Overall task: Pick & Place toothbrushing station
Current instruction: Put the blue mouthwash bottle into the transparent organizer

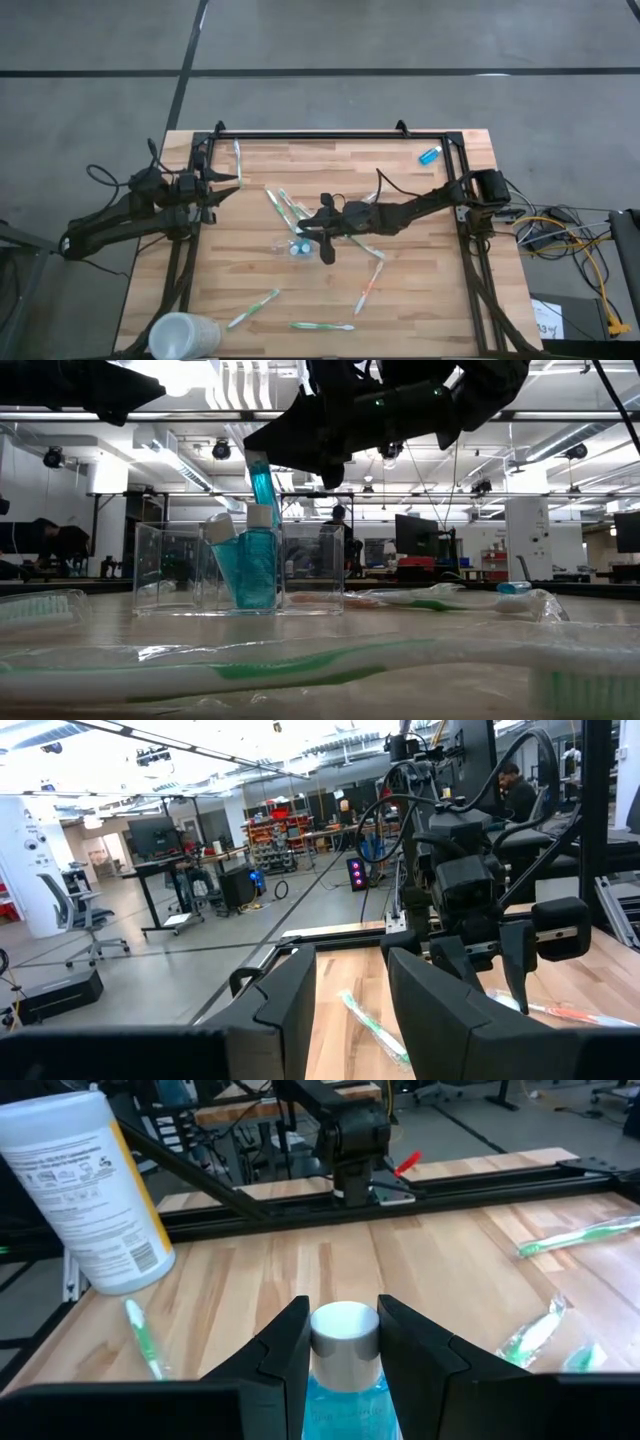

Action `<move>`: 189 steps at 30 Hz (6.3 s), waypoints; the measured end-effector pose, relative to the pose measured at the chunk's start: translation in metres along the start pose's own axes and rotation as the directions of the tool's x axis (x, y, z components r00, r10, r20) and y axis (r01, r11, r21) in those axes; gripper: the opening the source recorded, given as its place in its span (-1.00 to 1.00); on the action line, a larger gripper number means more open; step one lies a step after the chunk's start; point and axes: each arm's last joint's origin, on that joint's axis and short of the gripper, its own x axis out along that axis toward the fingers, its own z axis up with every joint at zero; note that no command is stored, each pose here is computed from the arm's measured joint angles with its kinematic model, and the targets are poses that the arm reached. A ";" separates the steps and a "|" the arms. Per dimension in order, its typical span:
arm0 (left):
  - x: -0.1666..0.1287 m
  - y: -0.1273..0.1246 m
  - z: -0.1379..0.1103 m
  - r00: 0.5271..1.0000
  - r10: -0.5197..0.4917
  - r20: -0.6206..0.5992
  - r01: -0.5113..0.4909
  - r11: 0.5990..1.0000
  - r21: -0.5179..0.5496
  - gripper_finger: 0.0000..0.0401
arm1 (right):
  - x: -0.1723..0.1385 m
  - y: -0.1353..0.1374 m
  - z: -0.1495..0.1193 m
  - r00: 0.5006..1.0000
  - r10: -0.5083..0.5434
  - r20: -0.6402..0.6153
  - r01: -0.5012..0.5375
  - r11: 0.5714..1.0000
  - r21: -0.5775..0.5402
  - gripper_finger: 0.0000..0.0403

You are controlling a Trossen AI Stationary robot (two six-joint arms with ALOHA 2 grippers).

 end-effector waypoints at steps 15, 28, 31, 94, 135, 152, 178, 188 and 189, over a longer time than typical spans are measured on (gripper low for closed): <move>0.000 0.000 0.000 1.000 0.000 0.000 0.000 1.000 0.000 -0.34 | 0.001 0.002 0.006 0.998 0.042 0.041 -0.041 0.999 -0.025 -0.51; 0.000 0.000 0.000 1.000 0.000 0.000 0.000 1.000 0.000 -0.34 | 0.001 0.002 0.004 0.999 0.036 0.022 -0.036 0.999 -0.022 -0.48; 0.000 0.000 0.000 1.000 0.000 0.000 0.000 1.000 0.000 -0.34 | 0.001 0.001 0.003 0.999 0.035 0.012 -0.034 0.999 -0.022 -0.49; 0.000 0.000 0.000 1.000 0.000 0.000 0.000 1.000 0.000 -0.34 | -0.028 -0.002 -0.007 0.935 -0.077 -0.347 0.141 0.977 0.163 -0.50; 0.000 0.000 0.000 1.000 0.000 0.000 0.000 1.000 0.000 -0.34 | -0.053 0.005 0.029 0.972 -0.129 -0.198 0.144 0.988 0.063 -0.50; 0.000 0.000 0.000 1.000 0.000 0.000 0.000 1.000 0.000 -0.34 | -0.049 0.007 0.026 0.979 -0.108 -0.174 0.121 0.990 0.068 -0.50; 0.000 0.000 0.000 1.000 0.000 -0.003 0.000 1.000 0.000 -0.34 | -0.029 0.002 -0.011 0.958 -0.106 -0.268 0.141 0.984 0.114 -0.50; 0.000 0.000 0.000 1.000 0.000 -0.003 0.000 1.000 0.000 -0.34 | -0.029 0.000 -0.022 0.937 -0.118 -0.328 0.176 0.973 0.152 -0.50; 0.000 0.000 0.000 1.000 0.000 -0.003 0.000 1.000 0.000 -0.34 | -0.029 0.000 -0.022 0.936 -0.119 -0.330 0.177 0.972 0.152 -0.50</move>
